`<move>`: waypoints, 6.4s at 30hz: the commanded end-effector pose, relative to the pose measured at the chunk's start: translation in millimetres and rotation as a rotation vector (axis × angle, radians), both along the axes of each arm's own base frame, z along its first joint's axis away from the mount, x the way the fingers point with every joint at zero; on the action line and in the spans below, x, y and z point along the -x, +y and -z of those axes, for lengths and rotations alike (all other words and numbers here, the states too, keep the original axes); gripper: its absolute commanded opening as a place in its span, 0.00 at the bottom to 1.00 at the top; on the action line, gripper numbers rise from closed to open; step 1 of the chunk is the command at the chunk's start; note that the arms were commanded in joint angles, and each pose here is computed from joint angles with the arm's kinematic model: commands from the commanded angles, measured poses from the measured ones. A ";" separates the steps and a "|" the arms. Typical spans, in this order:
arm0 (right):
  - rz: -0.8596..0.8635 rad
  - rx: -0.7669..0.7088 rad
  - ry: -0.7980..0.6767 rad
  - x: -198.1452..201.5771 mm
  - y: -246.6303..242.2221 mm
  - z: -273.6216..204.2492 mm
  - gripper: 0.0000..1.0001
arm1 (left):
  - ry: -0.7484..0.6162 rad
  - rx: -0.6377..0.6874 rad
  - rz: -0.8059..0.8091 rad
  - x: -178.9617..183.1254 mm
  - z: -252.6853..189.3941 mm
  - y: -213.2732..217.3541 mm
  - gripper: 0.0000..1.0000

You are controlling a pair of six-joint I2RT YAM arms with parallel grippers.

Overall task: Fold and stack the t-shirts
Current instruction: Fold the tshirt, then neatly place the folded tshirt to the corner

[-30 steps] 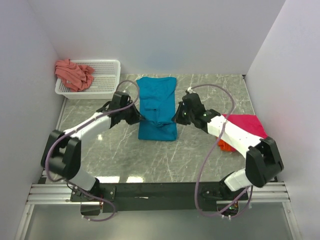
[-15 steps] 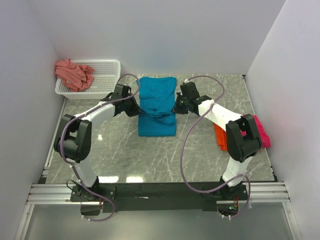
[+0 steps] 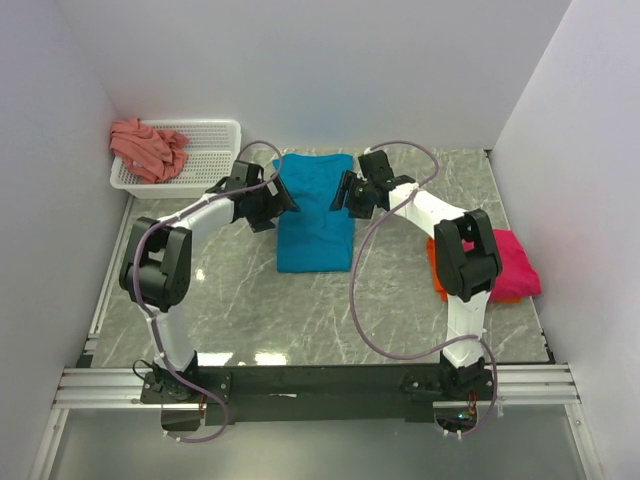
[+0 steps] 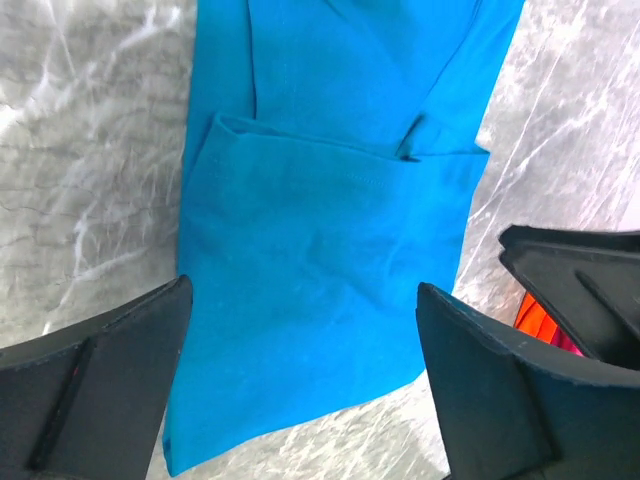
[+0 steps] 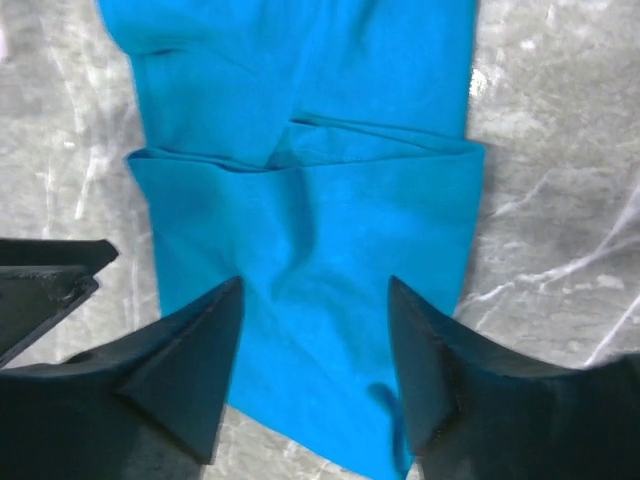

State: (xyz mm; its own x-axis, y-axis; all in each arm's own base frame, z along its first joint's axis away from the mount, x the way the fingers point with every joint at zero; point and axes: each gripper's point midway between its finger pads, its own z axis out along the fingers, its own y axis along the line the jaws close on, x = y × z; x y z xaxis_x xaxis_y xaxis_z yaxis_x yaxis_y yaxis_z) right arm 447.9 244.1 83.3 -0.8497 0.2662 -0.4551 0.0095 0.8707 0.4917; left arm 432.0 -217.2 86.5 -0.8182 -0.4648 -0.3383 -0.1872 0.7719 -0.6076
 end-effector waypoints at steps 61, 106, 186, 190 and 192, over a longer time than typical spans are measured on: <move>-0.097 0.013 0.010 235.5 -28.2 -25.1 0.00 | -0.114 0.019 0.083 211.8 -51.3 23.7 0.00; 0.019 -0.029 -0.121 -21.4 -21.7 -80.6 0.00 | -0.363 -0.183 -0.153 -98.2 -96.8 38.1 0.00; 0.241 1.170 0.126 179.5 -242.5 -72.3 0.00 | -0.329 -0.138 -0.347 66.3 -97.1 113.8 0.99; 0.275 1.247 0.107 179.9 -258.4 -95.4 0.00 | -0.348 -0.141 -0.366 68.1 -101.5 118.2 0.99; 0.270 1.252 0.098 179.1 -262.2 -104.3 0.00 | -0.352 -0.143 -0.369 68.2 -103.4 118.4 0.99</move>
